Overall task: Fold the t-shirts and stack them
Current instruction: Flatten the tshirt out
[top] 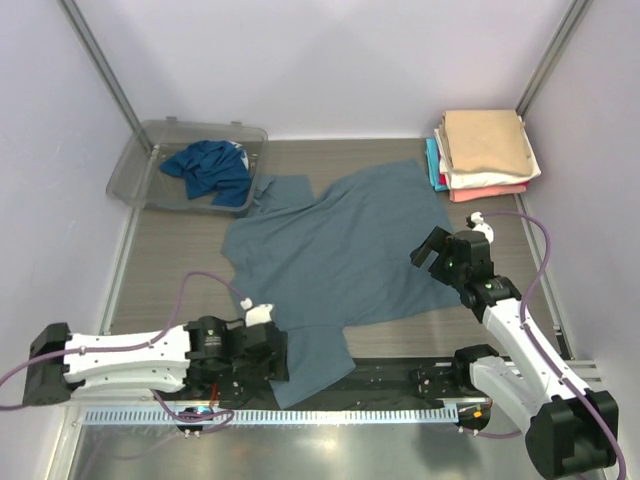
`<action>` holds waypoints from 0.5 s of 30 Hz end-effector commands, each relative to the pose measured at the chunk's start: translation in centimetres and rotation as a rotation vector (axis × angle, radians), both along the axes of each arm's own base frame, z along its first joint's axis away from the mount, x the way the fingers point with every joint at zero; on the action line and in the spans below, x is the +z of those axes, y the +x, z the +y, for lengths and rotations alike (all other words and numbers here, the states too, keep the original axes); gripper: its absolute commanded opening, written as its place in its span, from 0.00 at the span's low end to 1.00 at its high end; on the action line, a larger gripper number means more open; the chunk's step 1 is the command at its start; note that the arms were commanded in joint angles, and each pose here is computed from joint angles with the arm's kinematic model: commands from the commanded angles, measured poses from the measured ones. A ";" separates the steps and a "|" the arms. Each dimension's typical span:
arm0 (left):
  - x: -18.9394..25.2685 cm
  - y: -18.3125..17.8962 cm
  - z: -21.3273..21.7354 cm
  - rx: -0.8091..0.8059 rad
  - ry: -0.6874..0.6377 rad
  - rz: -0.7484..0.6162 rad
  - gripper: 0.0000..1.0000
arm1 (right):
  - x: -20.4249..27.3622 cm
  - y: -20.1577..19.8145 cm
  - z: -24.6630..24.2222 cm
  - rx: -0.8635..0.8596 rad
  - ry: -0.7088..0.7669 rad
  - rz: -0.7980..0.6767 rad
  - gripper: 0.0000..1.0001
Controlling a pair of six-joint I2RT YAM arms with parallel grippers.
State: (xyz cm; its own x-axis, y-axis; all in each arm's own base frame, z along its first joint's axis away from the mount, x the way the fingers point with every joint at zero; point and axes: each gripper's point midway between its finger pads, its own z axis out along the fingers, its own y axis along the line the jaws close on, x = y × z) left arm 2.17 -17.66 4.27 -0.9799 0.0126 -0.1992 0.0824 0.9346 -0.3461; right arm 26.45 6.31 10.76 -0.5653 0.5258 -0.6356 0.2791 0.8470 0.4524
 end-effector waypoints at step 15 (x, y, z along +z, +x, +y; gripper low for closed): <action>-3.1 -4.6 -5.6 -0.095 0.138 -0.051 0.59 | 1.3 0.3 -1.7 -0.054 -0.073 -0.031 0.98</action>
State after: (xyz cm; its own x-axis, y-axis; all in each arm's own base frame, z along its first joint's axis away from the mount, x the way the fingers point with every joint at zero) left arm -3.74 -21.77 2.31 -0.9709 0.1804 -0.1578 0.2108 0.9560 -0.2042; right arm 26.04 5.63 10.37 -0.5653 0.5217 -0.6390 0.3080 0.8521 0.4232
